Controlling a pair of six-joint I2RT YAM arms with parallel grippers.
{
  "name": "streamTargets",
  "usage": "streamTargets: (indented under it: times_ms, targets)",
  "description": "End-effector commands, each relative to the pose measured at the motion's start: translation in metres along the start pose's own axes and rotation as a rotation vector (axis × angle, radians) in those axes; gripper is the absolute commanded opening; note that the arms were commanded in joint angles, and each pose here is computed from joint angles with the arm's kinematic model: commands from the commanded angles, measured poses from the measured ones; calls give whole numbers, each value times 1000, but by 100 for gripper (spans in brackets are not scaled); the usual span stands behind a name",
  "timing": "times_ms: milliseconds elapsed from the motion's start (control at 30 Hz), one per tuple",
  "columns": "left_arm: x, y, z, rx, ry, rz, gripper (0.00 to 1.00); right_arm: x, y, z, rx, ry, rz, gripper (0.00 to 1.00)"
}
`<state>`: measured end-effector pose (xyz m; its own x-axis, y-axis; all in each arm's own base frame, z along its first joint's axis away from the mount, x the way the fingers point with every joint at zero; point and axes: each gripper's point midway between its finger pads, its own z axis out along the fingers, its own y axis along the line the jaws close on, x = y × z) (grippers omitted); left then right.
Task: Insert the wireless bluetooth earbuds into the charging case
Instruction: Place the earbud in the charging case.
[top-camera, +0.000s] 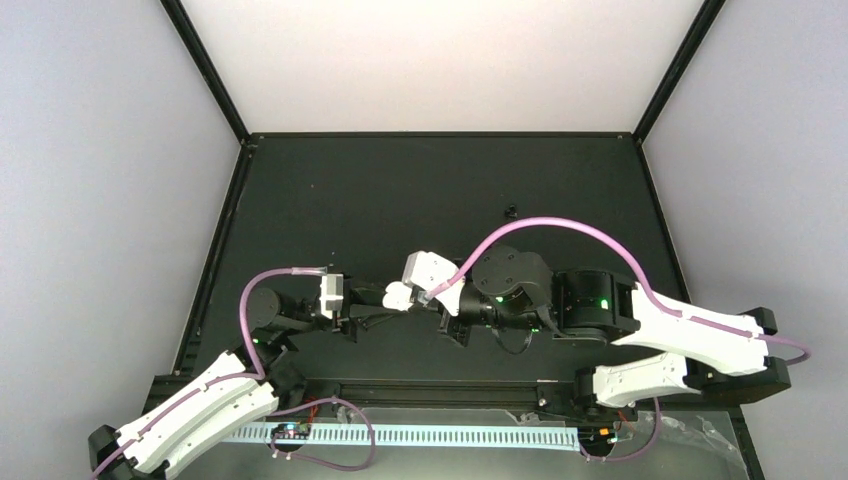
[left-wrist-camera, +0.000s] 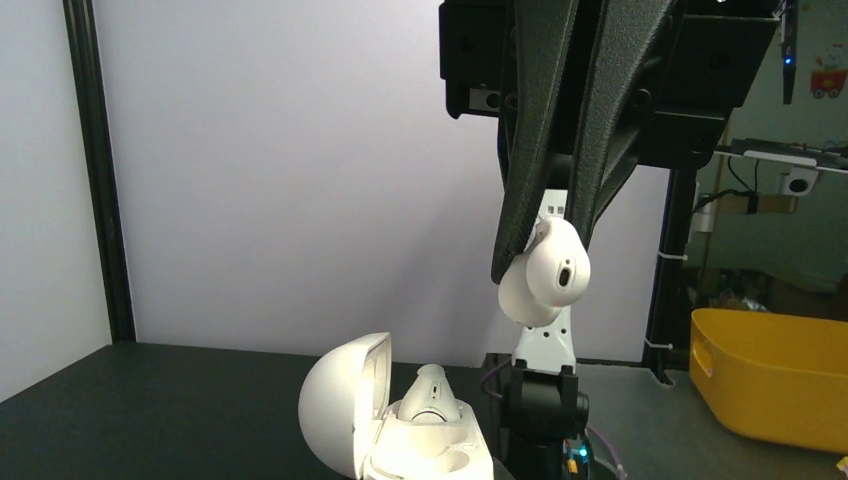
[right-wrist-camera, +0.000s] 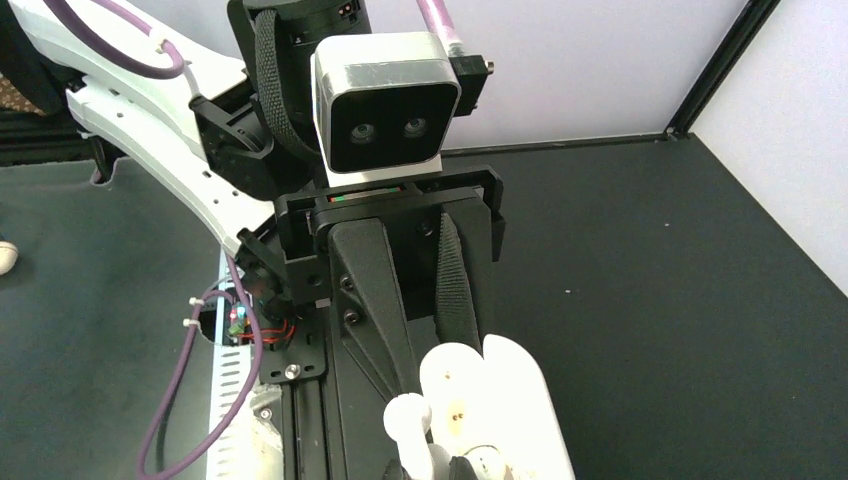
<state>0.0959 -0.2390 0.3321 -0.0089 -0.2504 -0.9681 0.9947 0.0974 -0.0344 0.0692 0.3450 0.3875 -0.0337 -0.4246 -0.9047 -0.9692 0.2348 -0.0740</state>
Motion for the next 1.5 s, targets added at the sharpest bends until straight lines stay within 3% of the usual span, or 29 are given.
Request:
streamTargets:
  times_ms: [0, 933, 1200, 1467]
  targets:
    - [-13, -9, 2, 42, -10, 54, 2, -2, 4, 0, -17, 15, -21, 1]
    - [-6, -17, 1, 79, 16, 71, 2, 12, -1, 12, 22, 140, -37, 1]
    - [-1, -16, 3, 78, 34, 67, 2, 26, -5, 4, 30, 270, -94, 1]
    - [6, -13, 7, 74, 60, 62, 2, 33, -4, 5, 25, 302, -80, 1]
